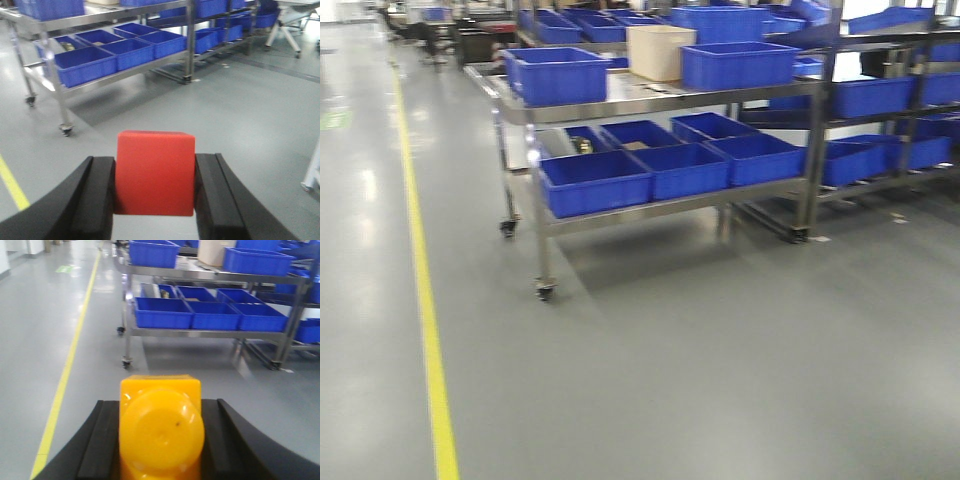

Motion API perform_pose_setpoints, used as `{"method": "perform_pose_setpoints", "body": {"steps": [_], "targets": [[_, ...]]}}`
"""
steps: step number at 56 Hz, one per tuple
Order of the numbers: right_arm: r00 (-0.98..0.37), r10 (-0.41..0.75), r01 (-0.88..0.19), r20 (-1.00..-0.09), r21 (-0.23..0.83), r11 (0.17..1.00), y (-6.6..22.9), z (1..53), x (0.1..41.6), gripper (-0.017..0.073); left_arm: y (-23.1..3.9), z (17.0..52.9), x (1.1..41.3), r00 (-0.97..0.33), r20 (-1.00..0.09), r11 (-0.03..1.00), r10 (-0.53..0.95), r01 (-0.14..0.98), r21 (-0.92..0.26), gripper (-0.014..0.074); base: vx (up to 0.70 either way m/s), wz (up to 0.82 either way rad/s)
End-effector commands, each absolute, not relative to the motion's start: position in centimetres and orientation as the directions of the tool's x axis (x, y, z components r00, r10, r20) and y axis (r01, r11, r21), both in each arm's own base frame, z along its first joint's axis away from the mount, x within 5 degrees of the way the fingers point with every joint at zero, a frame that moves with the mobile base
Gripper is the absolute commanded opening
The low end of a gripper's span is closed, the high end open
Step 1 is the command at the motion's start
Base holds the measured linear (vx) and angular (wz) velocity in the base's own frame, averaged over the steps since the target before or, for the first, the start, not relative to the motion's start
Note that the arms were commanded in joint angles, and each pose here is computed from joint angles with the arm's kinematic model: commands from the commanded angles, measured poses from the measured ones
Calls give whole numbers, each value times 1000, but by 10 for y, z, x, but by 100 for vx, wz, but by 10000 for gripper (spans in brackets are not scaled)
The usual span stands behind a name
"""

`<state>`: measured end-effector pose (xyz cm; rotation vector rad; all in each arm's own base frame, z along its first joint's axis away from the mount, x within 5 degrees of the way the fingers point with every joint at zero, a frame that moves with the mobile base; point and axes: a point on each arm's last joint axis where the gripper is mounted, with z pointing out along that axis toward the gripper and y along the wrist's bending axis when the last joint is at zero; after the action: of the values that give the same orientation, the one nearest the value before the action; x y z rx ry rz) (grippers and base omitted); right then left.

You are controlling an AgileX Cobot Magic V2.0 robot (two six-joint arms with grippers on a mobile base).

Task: Pick red and yellow blocks into blue bin
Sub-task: 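Drive the base through the aisle to the large blue bin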

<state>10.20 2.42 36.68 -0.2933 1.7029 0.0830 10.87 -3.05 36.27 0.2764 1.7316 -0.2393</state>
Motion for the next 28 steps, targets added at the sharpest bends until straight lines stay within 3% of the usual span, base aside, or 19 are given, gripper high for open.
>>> {"method": "perform_pose_setpoints", "body": {"steps": [1,16,28], "targets": [[-14,-140,-233,-990,-133,963,24,384,101,-10,-28,377,108,-94,-996,957,-1,288,-28,1,22,56],[-14,-140,-233,-990,-133,963,24,384,101,-10,-28,377,108,-95,-996,957,0,288,-28,1,27,49],[-16,-140,-233,-990,-133,963,24,384,101,-10,-28,377,108,-97,-995,957,0,289,-28,1,36,25]]}}
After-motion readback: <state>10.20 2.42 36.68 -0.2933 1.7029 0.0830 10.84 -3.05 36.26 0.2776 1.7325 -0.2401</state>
